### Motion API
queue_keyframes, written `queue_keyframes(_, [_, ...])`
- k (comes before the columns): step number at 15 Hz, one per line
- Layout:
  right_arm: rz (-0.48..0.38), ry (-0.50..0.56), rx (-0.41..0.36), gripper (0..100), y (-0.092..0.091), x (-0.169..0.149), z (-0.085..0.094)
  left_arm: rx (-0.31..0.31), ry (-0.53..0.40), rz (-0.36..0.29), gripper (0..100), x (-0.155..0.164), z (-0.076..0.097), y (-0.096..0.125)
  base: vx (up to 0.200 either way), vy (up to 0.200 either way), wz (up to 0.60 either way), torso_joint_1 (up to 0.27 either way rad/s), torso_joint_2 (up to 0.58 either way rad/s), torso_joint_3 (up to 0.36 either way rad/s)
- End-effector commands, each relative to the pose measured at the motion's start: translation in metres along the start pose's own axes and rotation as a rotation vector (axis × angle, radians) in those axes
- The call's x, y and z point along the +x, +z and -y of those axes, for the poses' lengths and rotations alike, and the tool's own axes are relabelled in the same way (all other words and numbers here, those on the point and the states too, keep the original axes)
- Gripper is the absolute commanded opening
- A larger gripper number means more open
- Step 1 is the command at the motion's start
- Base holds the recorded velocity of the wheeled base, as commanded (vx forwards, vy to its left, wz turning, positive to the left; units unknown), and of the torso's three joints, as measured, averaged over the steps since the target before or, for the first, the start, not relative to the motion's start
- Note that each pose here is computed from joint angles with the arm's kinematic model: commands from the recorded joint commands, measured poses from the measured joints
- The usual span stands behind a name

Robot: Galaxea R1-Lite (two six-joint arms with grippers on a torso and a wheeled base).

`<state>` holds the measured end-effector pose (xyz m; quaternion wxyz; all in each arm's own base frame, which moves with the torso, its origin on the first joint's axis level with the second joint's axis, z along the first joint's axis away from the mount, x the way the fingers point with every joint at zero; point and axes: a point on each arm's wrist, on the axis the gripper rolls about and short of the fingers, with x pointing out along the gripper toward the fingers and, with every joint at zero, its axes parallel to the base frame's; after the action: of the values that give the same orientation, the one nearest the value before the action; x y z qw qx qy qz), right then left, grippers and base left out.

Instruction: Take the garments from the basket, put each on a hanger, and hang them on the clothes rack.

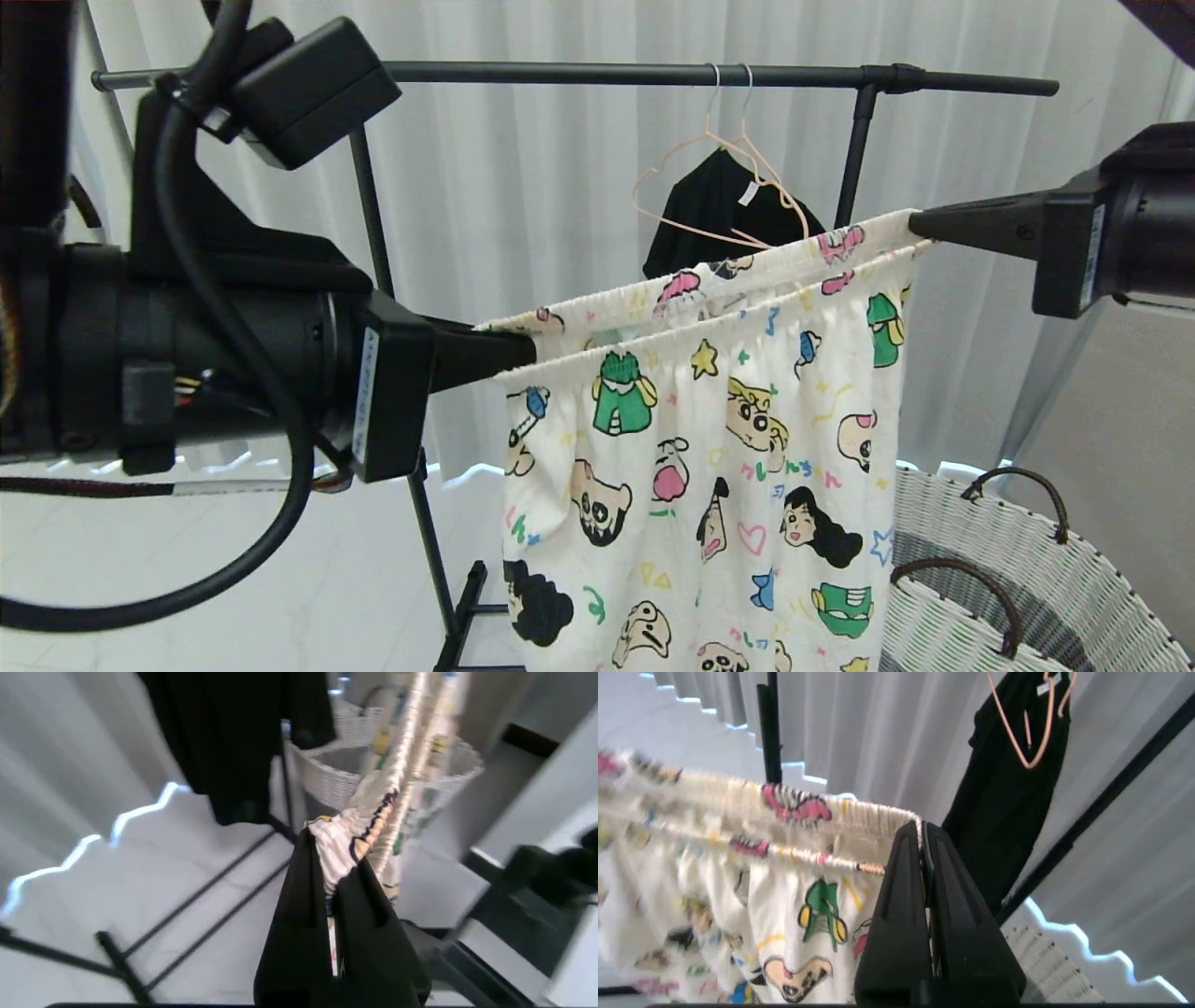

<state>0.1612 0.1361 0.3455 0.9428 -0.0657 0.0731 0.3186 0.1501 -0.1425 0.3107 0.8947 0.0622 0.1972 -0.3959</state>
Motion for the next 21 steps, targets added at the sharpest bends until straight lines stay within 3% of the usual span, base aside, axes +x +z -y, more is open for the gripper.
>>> queue_keyframes(1, [-0.012,0.004,-0.001,0,0.000,0.021,-0.002,-0.009,-0.088,0.021,0,-0.017,0.019,-0.005,0.000,0.000,0.00,0.000,0.00,0.000])
queue_keyframes(3, [0.020,0.017,0.001,0,0.006,0.034,-0.002,-0.013,-0.121,0.018,0,-0.020,0.026,-0.008,0.000,0.000,0.00,0.000,0.00,0.000])
queue_keyframes(8, [0.053,0.038,0.000,0,0.018,0.065,-0.005,-0.009,-0.115,0.017,0,-0.030,0.025,-0.018,0.000,0.000,0.00,0.000,0.00,0.000])
queue_keyframes(13, [0.053,0.039,0.000,0,0.019,0.068,-0.005,-0.009,-0.115,0.020,0,-0.032,0.025,-0.018,0.000,0.000,0.00,0.000,0.00,0.000])
queue_keyframes(17, [0.054,0.026,0.001,0,0.023,0.046,-0.002,0.037,-0.054,0.020,0,-0.031,0.016,-0.019,0.000,0.000,0.00,0.000,0.00,0.000])
queue_keyframes(19, [0.020,0.029,-0.001,0,0.024,0.023,-0.001,0.063,0.040,0.027,0,-0.029,-0.001,-0.015,0.000,0.000,0.00,0.000,0.00,0.000])
queue_keyframes(21, [-0.021,0.044,-0.004,0,0.022,0.000,-0.001,0.044,0.096,0.042,0,-0.022,-0.012,-0.005,0.000,0.000,0.00,0.000,0.00,0.000])
